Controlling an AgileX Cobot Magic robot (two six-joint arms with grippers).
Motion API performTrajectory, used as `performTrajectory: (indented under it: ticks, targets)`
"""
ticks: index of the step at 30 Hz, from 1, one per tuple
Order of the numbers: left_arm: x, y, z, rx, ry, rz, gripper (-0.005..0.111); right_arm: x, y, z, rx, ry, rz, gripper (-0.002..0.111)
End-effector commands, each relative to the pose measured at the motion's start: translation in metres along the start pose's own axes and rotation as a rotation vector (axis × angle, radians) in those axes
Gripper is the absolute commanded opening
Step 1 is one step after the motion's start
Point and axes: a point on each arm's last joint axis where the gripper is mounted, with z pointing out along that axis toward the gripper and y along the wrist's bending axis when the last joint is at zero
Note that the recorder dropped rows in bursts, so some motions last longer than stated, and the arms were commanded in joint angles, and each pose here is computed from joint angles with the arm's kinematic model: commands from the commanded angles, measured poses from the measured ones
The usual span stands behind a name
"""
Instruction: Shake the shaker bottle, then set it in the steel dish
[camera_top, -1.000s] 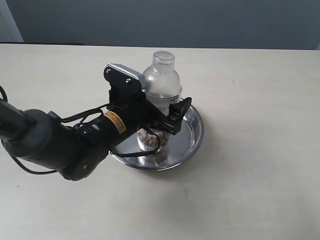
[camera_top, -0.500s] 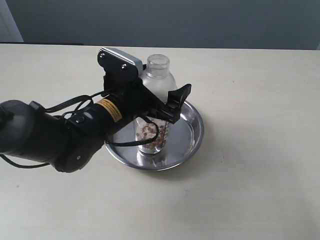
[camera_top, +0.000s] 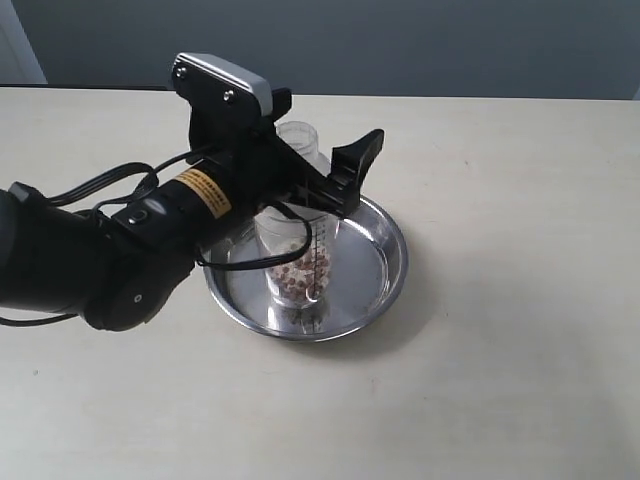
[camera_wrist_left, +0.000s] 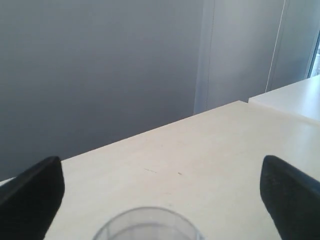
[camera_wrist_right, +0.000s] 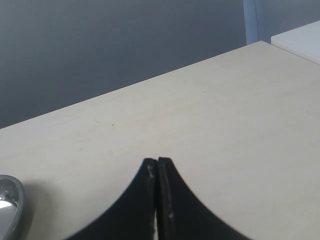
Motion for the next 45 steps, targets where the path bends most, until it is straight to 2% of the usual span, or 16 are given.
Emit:
performTrajectory:
  ticks: [1, 8, 13, 18, 23, 25, 28, 35, 40, 45]
  targets:
    - [-0.014, 0.001, -0.004, -0.017, -0.036, 0.013, 0.105, 0.0, 0.0, 0.0, -0.001, -0.009, -0.009, -0.001]
    - [-0.02, 0.002, -0.005, -0.027, -0.054, 0.015, 0.105, 0.0, 0.0, 0.0, -0.001, -0.009, -0.009, -0.001]
    - [-0.031, 0.002, -0.008, -0.027, -0.123, 0.015, 0.105, 0.0, 0.0, 0.0, -0.001, -0.009, -0.009, -0.001]
    - [-0.049, 0.003, -0.015, -0.046, -0.164, 0.019, 0.105, 0.0, 0.0, 0.0, -0.001, -0.009, -0.009, -0.001]
    - [-0.078, 0.004, -0.03, -0.067, -0.194, 0.104, 0.101, 0.0, 0.0, 0.0, -0.001, -0.009, -0.009, -0.001]
    - [-0.089, 0.004, -0.038, -0.074, -0.173, 0.14, 0.093, 0.0, 0.0, 0.0, -0.001, -0.009, -0.009, -0.001]
    - [-0.106, 0.002, -0.056, -0.056, -0.108, 0.184, 0.07, 0.0, 0.0, 0.0, -0.001, -0.009, -0.009, -0.001]
    - [-0.134, -0.002, -0.101, 0.014, 0.02, 0.191, 0.001, 0.0, 0.0, 0.0, -0.001, -0.009, -0.009, -0.001]
    - [-0.146, -0.004, -0.13, 0.052, 0.078, 0.181, 0.001, 0.0, 0.0, 0.0, -0.001, -0.009, -0.009, -0.001]
    - [-0.161, -0.005, -0.155, 0.066, 0.036, 0.2, 0.001, 0.0, 0.0, 0.0, -0.001, -0.009, -0.009, -0.001]
